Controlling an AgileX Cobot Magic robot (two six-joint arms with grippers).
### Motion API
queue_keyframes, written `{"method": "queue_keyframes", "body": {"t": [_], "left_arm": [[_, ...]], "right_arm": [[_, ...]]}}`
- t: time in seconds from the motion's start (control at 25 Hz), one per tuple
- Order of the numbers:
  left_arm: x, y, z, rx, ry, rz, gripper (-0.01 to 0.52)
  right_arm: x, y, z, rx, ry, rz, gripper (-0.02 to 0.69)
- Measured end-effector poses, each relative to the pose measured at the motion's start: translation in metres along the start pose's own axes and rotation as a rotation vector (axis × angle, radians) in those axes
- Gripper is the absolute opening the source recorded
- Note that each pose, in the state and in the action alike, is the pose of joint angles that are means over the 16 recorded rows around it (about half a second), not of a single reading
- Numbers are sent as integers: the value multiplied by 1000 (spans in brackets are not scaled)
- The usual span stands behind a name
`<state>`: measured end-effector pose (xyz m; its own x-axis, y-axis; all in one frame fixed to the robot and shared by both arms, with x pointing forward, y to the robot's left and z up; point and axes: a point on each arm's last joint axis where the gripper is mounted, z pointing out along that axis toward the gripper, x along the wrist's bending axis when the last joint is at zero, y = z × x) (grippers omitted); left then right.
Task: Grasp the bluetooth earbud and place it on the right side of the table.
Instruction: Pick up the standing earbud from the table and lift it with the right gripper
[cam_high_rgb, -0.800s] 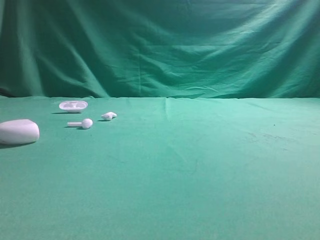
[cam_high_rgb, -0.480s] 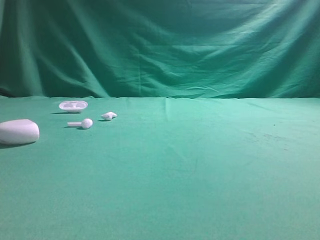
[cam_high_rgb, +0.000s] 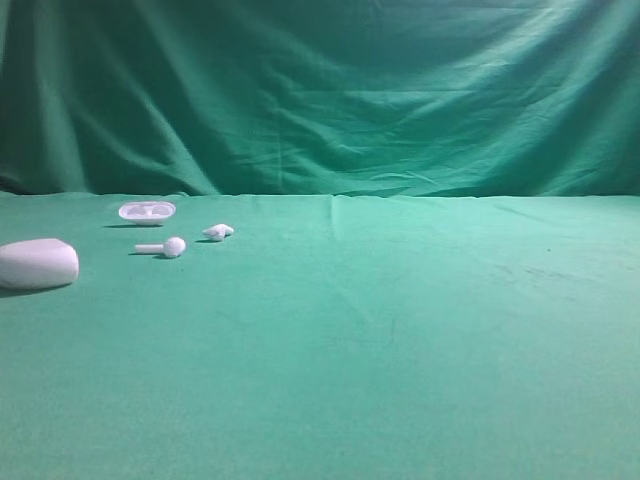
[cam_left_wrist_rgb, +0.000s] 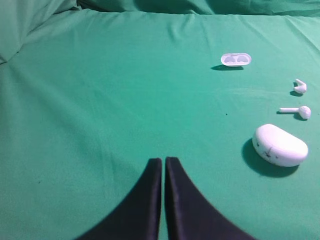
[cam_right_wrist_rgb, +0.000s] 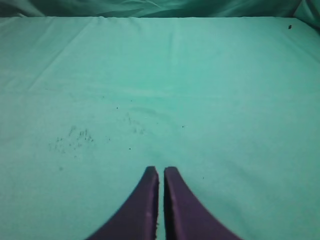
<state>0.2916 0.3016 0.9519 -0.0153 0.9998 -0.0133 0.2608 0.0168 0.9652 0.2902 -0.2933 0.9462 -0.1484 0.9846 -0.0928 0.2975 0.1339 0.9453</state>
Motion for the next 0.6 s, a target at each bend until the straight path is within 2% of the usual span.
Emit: {"method": "queue_keyframes", "body": {"t": [0.16, 0.6], "left_arm": [[0, 0, 0, 0, 0, 0, 0], [0, 0, 0, 0, 0, 0, 0]], "right_arm": [[-1, 8, 0, -90, -7, -15, 0], [-2, 50, -12, -486, -23, -31, 0]]}}
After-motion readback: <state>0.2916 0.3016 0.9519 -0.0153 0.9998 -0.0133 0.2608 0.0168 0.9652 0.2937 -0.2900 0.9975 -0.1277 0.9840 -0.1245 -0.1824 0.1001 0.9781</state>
